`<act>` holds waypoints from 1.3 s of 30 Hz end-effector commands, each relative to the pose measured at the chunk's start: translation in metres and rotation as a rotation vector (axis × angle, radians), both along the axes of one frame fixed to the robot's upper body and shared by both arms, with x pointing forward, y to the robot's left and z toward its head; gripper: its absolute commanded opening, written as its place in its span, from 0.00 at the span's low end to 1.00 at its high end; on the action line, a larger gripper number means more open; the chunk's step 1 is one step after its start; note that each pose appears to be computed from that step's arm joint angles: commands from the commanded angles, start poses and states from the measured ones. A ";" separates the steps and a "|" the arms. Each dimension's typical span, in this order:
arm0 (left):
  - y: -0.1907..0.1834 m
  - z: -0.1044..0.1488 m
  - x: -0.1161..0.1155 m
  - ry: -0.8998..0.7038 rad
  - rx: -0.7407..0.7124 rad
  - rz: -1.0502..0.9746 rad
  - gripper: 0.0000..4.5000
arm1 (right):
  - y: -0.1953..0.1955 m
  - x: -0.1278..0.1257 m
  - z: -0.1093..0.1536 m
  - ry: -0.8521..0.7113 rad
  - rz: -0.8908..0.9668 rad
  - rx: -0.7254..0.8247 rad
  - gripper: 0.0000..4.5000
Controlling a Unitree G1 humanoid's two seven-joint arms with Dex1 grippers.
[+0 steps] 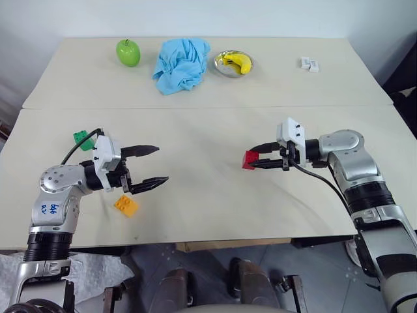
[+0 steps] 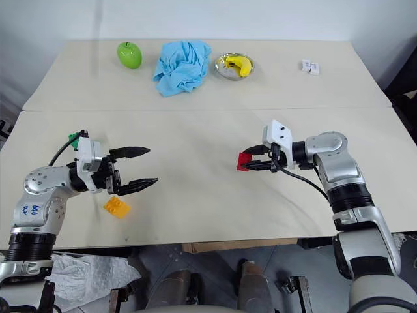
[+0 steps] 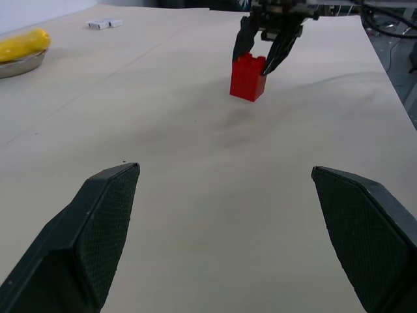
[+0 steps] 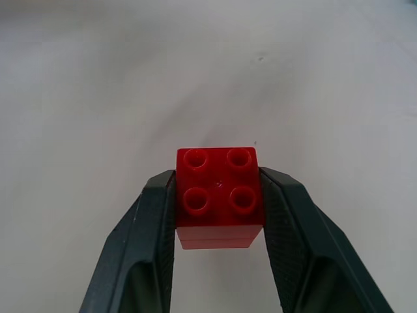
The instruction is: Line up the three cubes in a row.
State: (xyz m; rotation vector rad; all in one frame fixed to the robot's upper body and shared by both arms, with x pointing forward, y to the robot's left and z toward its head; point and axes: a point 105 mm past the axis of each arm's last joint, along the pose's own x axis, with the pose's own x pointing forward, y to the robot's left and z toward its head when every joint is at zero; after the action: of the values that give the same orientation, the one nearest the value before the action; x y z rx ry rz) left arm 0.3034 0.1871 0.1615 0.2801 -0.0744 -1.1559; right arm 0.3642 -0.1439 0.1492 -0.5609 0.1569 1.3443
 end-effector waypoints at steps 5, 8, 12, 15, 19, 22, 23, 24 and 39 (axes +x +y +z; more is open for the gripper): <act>0.007 0.011 -0.006 -0.036 0.016 0.009 1.00 | 0.002 -0.001 -0.005 0.033 0.131 -0.019 0.33; 0.010 0.011 -0.008 -0.036 0.023 0.022 1.00 | 0.002 0.001 -0.009 0.032 0.135 -0.043 0.49; 0.021 0.016 -0.008 -0.070 -0.001 0.092 1.00 | 0.003 0.006 0.009 -0.013 0.132 0.014 0.77; 0.040 0.020 -0.008 -0.112 -0.040 0.198 1.00 | 0.004 0.002 0.032 -0.100 0.174 0.089 0.98; 0.095 0.008 -0.020 -0.154 -0.056 0.456 1.00 | 0.002 -0.025 0.055 -0.164 0.250 0.231 0.99; 0.134 -0.009 -0.039 -0.140 -0.080 0.644 1.00 | 0.004 -0.051 0.051 -0.150 0.297 0.289 0.99; 0.152 -0.017 -0.049 -0.128 -0.102 0.736 1.00 | 0.007 -0.060 0.049 -0.128 0.303 0.327 0.99; 0.163 -0.022 -0.056 -0.121 -0.114 0.797 1.00 | 0.010 -0.067 0.048 -0.110 0.304 0.352 0.99; 0.184 -0.040 -0.073 -0.200 -0.345 1.191 1.00 | 0.025 -0.086 0.034 -0.172 0.070 0.535 0.99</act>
State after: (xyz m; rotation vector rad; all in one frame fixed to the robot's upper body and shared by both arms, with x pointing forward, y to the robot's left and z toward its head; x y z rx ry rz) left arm 0.2199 0.3788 0.0968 0.0772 -0.1590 0.0861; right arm 0.2798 -0.1173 0.1725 -0.1910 -0.3054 1.3481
